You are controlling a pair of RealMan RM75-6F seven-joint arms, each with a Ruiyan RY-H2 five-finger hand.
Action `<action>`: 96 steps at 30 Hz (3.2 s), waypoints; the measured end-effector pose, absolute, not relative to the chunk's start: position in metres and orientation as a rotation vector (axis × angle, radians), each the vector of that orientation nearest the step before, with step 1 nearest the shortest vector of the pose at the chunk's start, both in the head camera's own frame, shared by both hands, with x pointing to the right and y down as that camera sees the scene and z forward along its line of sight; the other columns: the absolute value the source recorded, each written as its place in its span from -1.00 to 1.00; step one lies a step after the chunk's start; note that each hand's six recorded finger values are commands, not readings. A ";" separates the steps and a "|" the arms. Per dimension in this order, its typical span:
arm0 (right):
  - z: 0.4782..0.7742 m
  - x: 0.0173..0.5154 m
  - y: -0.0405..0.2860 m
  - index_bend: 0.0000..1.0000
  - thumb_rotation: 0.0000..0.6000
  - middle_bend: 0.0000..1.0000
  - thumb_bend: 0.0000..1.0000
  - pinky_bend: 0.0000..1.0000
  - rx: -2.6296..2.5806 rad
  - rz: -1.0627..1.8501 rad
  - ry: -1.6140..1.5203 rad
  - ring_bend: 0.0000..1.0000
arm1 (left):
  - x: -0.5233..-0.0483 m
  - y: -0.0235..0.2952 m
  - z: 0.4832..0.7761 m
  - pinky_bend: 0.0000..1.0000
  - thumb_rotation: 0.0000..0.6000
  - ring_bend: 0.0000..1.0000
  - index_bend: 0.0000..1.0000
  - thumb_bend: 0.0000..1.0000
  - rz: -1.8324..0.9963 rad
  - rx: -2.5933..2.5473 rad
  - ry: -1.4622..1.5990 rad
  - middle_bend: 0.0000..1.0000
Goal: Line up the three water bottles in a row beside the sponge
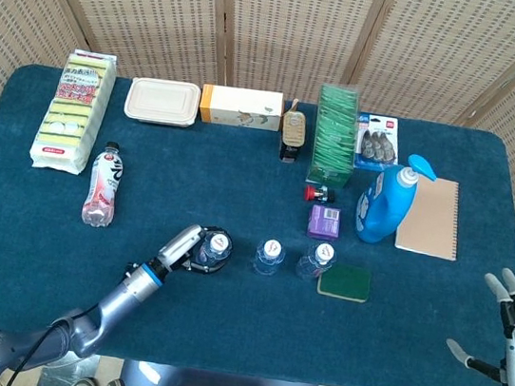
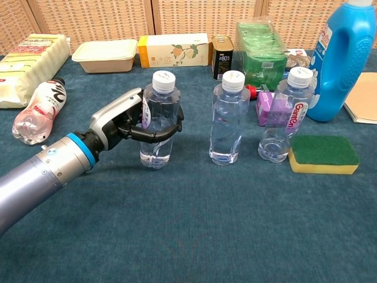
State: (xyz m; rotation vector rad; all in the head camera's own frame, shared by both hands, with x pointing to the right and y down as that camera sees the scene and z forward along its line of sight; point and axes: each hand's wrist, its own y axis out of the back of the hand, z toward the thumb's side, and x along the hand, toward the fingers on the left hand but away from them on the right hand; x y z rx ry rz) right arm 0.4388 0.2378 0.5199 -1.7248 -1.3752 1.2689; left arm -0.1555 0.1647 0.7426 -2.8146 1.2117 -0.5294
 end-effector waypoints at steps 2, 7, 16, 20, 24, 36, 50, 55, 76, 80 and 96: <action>0.520 0.438 0.238 -0.80 1.00 -1.00 -0.95 -0.81 -1.728 1.270 -1.373 -1.00 | -0.154 0.165 0.743 0.02 1.00 -0.17 0.08 -0.22 -0.527 -2.817 1.210 0.09; 0.519 0.438 0.238 -0.80 1.00 -1.00 -0.95 -0.81 -1.732 1.267 -1.372 -1.00 | -0.152 0.168 0.743 0.02 1.00 -0.17 0.08 -0.23 -0.521 -2.820 1.193 0.09; 0.517 0.438 0.240 -0.80 1.00 -1.00 -0.95 -0.81 -1.749 1.264 -1.366 -1.00 | -0.155 0.168 0.745 -0.22 1.00 -0.60 -0.09 -0.24 -0.541 -2.773 1.185 -0.24; 0.516 0.437 0.241 -0.80 1.00 -1.00 -0.95 -0.81 -1.753 1.263 -1.363 -1.00 | -0.155 0.170 0.746 -0.37 1.00 -0.80 -0.54 -0.29 -0.559 -2.780 1.152 -0.53; 0.515 0.438 0.241 -0.80 1.00 -1.00 -0.95 -0.81 -1.755 1.261 -1.365 -1.00 | -0.156 0.171 0.748 -0.45 1.00 -0.91 -0.84 -0.34 -0.582 -2.791 1.127 -0.69; 0.514 0.437 0.242 -0.80 1.00 -1.00 -0.95 -0.81 -1.765 1.257 -1.359 -1.00 | -0.167 0.171 0.737 -0.48 1.00 -0.98 -1.00 -0.38 -0.533 -2.784 1.161 -0.86; 0.509 0.433 0.245 -0.80 1.00 -1.00 -0.95 -0.81 -1.786 1.235 -1.357 -1.00 | -0.181 0.168 0.737 -0.48 1.00 -0.98 -1.00 -0.38 -0.584 -2.716 1.154 -0.89; 0.508 0.434 0.245 -0.80 1.00 -1.00 -0.95 -0.81 -1.790 1.232 -1.357 -1.00 | -0.184 0.167 0.734 -0.49 1.00 -0.99 -1.00 -0.40 -0.572 -2.715 1.171 -0.94; 0.502 0.427 0.250 -0.80 1.00 -1.00 -0.95 -0.81 -1.815 1.203 -1.335 -1.00 | -0.232 0.161 0.683 -0.69 1.00 -1.00 -1.00 -0.58 -0.441 -2.731 1.234 -1.00; 0.501 0.427 0.251 -0.80 1.00 -1.00 -0.95 -0.82 -1.821 1.197 -1.331 -1.00 | -0.251 0.156 0.658 -0.73 1.00 -1.00 -1.00 -0.58 -0.402 -2.693 1.242 -1.00; 0.492 0.425 0.256 -0.80 1.00 -1.00 -0.95 -0.85 -1.819 1.172 -1.327 -1.00 | -0.396 0.154 0.547 -0.81 1.00 -1.00 -1.00 -0.58 -0.831 -2.125 1.152 -1.00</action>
